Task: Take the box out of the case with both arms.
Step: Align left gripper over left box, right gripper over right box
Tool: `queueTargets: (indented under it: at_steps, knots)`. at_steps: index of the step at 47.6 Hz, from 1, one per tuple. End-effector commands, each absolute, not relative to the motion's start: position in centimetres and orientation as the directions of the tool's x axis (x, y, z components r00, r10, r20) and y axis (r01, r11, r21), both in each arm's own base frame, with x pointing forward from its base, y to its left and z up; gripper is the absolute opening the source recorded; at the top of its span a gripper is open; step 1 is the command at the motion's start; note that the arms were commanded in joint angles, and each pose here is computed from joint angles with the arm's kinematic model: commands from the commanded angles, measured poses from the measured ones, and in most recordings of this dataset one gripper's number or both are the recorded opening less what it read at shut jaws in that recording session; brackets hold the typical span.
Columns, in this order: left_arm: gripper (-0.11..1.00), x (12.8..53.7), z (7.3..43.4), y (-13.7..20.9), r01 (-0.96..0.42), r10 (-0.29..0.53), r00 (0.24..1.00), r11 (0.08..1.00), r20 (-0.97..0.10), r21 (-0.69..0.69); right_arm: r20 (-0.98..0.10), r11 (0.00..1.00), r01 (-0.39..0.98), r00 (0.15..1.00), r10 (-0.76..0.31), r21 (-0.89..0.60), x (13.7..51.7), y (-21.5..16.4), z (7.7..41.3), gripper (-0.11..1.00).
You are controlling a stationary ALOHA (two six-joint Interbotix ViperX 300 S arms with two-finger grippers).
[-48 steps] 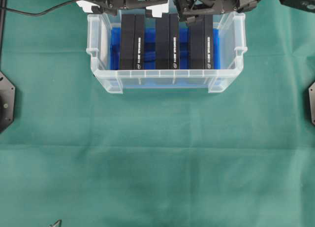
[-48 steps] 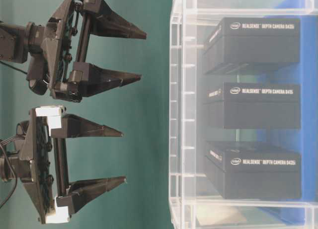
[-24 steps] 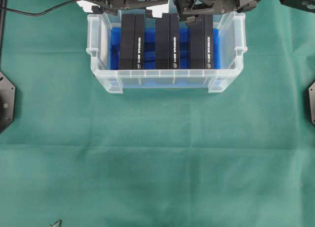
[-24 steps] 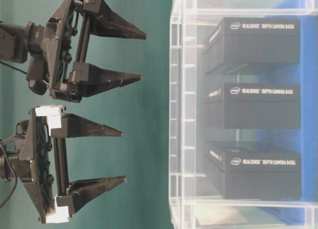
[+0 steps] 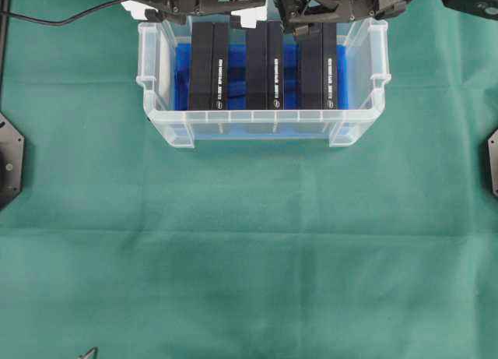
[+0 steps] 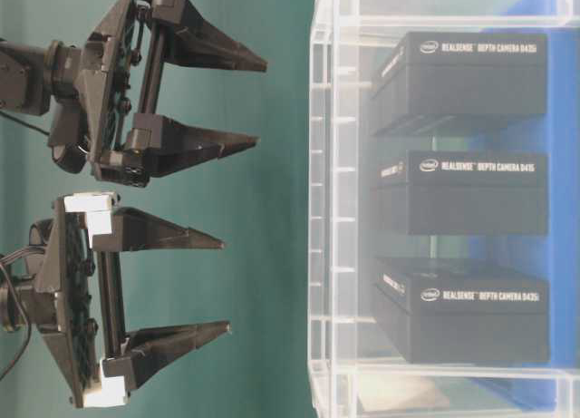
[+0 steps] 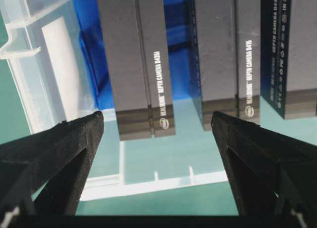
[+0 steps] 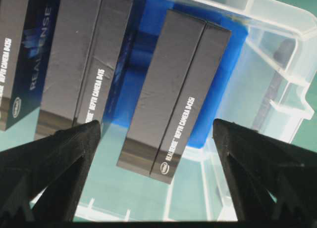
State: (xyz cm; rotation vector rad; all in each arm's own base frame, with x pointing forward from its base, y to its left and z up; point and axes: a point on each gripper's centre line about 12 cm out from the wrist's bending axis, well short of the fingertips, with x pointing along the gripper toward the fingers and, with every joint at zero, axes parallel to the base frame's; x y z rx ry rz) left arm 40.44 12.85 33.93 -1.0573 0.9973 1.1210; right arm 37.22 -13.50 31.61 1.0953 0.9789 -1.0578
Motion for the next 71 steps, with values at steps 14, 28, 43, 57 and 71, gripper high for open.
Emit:
queueTargets:
  at_steps: [14, 28, 43, 57, 71]
  knots:
    - [0.86, 40.3, 35.0, 12.7, -0.979, 0.207, 0.186, 0.117, -0.961, -0.165, -0.950, 0.127, 0.963, 0.256, -0.178, 0.236, 37.3, -13.4, 33.0, 0.97]
    - [0.86, 40.3, 35.0, 12.7, -0.979, 0.207, 0.186, 0.117, -0.961, -0.165, -0.950, 0.128, 0.964, 0.255, -0.180, 0.235, 37.3, -13.4, 33.0, 0.97]
    - [0.86, 40.1, 34.8, 12.7, -0.981, 0.205, 0.179, 0.117, -0.962, -0.158, -0.952, 0.127, 0.965, 0.250, -0.178, 0.230, 37.2, -13.4, 32.8, 0.97]
    - [0.86, 40.3, 33.5, 12.7, -0.979, 0.206, 0.186, 0.120, -0.961, -0.164, -0.955, 0.128, 0.967, 0.239, -0.177, 0.219, 37.1, -13.4, 32.1, 0.97]
    - [0.86, 40.3, 30.6, 12.8, -0.983, 0.197, 0.159, 0.120, -0.967, -0.138, -0.960, 0.131, 0.970, 0.226, -0.169, 0.205, 37.5, -13.4, 29.4, 0.97]
